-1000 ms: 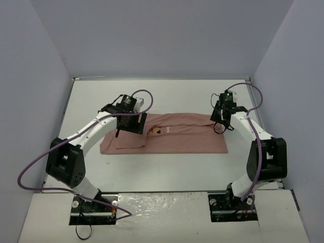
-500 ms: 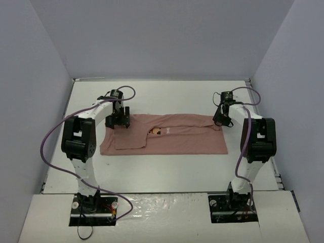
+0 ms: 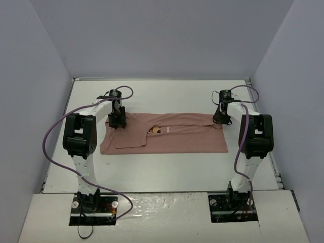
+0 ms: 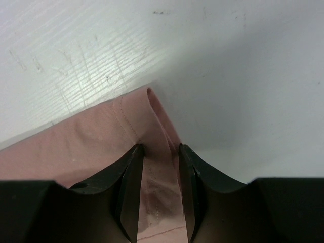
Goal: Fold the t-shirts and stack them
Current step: Fold the other side of the tshirt into a rectangle
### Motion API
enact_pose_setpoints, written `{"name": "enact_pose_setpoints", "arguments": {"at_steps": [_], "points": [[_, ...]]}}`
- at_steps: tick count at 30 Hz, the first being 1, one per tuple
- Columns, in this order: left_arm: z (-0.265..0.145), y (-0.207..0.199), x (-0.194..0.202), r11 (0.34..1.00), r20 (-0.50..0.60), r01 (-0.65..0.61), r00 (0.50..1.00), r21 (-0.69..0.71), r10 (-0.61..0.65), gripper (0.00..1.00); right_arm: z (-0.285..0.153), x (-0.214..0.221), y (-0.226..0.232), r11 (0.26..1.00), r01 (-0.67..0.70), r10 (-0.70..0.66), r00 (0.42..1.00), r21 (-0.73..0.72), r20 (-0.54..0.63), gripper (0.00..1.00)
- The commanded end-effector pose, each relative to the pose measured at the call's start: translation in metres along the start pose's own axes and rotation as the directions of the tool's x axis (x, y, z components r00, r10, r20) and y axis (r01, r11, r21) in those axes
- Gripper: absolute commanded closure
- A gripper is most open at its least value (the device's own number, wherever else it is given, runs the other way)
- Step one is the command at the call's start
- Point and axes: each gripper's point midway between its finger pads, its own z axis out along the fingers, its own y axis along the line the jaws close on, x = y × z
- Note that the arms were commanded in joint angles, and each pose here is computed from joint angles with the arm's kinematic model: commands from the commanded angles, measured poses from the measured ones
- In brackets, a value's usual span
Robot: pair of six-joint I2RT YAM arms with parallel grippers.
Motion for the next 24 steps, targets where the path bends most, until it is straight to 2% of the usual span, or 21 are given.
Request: {"name": "enact_pose_setpoints", "arguments": {"at_steps": [1,8,12,17,24], "points": [[0.01,0.027,-0.004,0.997,0.007,0.045,0.999,-0.068,-0.045,0.64,0.0,-0.036,-0.033,0.991,-0.011,-0.001,0.996,0.133,0.091,0.69],[0.004,0.024,-0.013,0.997,0.031,0.046,0.999,-0.055,-0.044,0.65,-0.034,-0.076,-0.029,0.993,0.024,-0.045,0.98,0.114,0.193,0.68],[-0.01,0.017,-0.02,0.998,0.061,0.056,0.997,-0.018,-0.055,0.64,-0.054,-0.076,-0.009,0.999,0.042,-0.042,0.979,0.005,0.201,0.68],[-0.027,0.006,-0.027,0.997,0.094,0.069,0.993,0.035,-0.072,0.64,-0.069,-0.045,0.005,0.993,-0.014,0.031,0.989,-0.117,0.145,0.68],[-0.031,0.001,-0.023,0.995,0.085,0.073,0.993,0.068,-0.078,0.64,-0.066,0.004,-0.006,0.99,-0.082,0.088,0.995,-0.118,0.048,0.64]]}}
